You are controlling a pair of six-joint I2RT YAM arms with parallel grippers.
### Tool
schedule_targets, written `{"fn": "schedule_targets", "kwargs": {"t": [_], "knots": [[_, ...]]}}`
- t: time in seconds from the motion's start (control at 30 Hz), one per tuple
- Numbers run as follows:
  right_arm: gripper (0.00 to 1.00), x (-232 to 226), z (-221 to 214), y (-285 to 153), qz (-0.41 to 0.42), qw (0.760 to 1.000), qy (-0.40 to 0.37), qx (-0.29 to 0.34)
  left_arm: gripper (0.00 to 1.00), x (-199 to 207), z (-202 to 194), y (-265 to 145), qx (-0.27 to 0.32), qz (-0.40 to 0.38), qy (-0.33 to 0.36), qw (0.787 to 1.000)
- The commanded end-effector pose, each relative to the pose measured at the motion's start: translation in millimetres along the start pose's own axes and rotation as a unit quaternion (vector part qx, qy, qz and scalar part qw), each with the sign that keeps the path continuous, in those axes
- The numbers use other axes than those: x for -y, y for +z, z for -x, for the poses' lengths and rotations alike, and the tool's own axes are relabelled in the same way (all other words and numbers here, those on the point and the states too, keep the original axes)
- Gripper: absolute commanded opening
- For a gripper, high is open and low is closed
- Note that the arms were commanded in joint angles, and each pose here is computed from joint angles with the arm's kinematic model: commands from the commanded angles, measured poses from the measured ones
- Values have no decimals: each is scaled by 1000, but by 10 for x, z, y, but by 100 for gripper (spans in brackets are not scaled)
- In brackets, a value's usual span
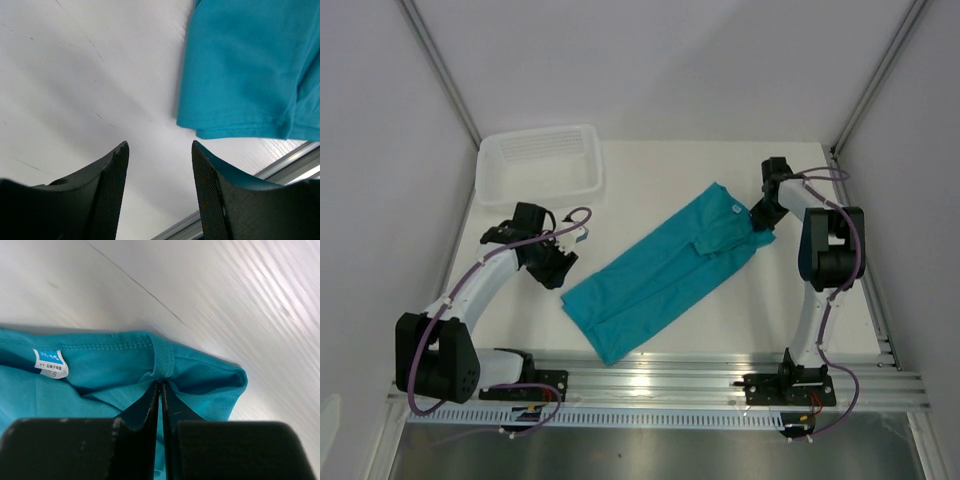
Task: Roll the t-shirts
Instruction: Fold the tshirt
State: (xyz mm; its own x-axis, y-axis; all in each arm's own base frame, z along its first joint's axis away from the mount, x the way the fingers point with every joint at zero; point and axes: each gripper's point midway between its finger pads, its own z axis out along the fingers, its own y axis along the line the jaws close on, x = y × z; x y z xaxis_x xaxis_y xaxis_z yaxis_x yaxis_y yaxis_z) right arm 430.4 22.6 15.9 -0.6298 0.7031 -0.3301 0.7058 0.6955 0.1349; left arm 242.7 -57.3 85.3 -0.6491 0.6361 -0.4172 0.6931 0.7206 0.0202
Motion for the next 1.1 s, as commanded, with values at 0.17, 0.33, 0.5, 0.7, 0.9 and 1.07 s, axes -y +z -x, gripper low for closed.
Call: {"fn": "schedule_targets", "kwargs": {"t": [0.17, 0.33, 0.5, 0.7, 0.9, 1.07], "knots": [[8, -685, 210, 165, 34, 997, -69, 15, 57, -45, -27, -39, -6, 12, -13, 1000], [11, -901, 622, -390, 62, 988, -99, 98, 57, -20, -31, -29, -8, 5, -17, 1000], [17, -862, 886, -989, 72, 976, -122, 167, 57, 10, -30, -14, -5, -3, -20, 1000], [18, -402, 604, -942, 32, 985, -104, 133, 57, 70, -46, -25, 7, -7, -19, 1000], [15, -208, 247, -491, 36, 995, -71, 66, 57, 80, -28, -7, 9, -13, -23, 1000], [14, -141, 65, -68, 11, 999, -51, 15, 57, 104, -98, 25, 4, -13, -21, 1000]]}}
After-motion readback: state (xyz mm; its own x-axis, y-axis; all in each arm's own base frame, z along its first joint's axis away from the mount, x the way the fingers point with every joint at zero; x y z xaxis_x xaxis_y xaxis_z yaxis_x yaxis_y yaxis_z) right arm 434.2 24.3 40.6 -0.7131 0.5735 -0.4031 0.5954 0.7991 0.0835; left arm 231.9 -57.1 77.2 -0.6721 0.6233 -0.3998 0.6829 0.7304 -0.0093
